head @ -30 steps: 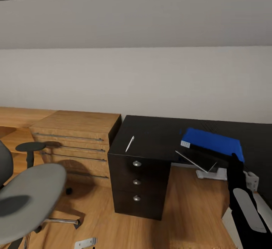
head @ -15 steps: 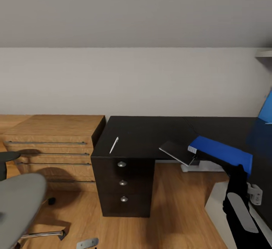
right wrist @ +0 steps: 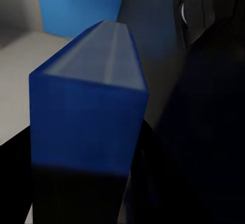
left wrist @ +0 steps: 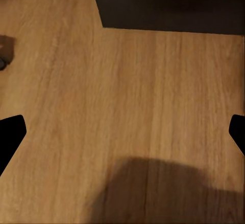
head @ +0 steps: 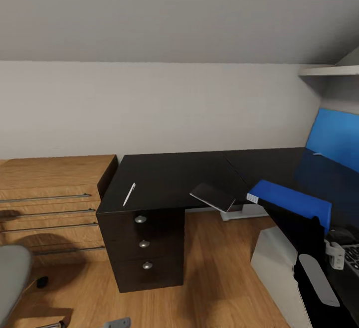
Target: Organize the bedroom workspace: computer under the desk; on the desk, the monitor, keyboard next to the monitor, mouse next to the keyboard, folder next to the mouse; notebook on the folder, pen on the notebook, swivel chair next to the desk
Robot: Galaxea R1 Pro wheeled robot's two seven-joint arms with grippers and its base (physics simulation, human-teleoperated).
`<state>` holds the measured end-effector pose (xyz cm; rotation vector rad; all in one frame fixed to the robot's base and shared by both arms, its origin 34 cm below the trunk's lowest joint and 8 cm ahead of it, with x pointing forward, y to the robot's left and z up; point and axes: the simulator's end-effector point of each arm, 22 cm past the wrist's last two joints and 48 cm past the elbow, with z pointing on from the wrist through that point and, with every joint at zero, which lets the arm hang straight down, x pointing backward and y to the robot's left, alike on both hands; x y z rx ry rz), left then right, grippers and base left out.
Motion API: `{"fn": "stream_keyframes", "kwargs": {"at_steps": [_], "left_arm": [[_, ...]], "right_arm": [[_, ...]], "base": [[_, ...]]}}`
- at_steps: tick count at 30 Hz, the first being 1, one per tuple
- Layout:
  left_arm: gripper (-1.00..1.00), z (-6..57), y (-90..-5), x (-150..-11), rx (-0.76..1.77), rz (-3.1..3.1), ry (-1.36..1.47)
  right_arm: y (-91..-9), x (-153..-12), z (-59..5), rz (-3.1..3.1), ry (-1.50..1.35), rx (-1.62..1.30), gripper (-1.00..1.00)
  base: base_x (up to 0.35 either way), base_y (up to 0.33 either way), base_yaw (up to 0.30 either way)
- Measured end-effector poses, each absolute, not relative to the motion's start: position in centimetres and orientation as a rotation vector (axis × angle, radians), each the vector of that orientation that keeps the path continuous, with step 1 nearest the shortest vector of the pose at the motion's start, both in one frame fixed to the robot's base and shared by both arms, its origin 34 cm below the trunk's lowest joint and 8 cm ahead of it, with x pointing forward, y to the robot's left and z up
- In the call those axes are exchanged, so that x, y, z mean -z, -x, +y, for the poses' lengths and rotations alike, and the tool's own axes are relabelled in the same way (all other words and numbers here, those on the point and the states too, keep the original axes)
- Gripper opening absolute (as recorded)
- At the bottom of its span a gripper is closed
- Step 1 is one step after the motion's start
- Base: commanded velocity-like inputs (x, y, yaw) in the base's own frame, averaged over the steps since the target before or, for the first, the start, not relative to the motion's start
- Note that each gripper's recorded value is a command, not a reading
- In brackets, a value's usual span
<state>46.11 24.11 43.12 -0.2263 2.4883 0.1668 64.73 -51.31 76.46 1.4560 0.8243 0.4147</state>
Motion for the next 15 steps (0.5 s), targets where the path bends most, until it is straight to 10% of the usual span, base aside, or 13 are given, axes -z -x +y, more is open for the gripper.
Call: {"fn": "stream_keyframes", "kwargs": {"at_steps": [15], "left_arm": [[1.00, 23.9, -46.0, -43.0, -0.165, 2.491, 0.221]], "right_arm": [[-65.6, -77.4, -50.1, 0.826, -1.405, -0.485, -1.00]], "base": [[0.000, 0.000, -0.024]]}}
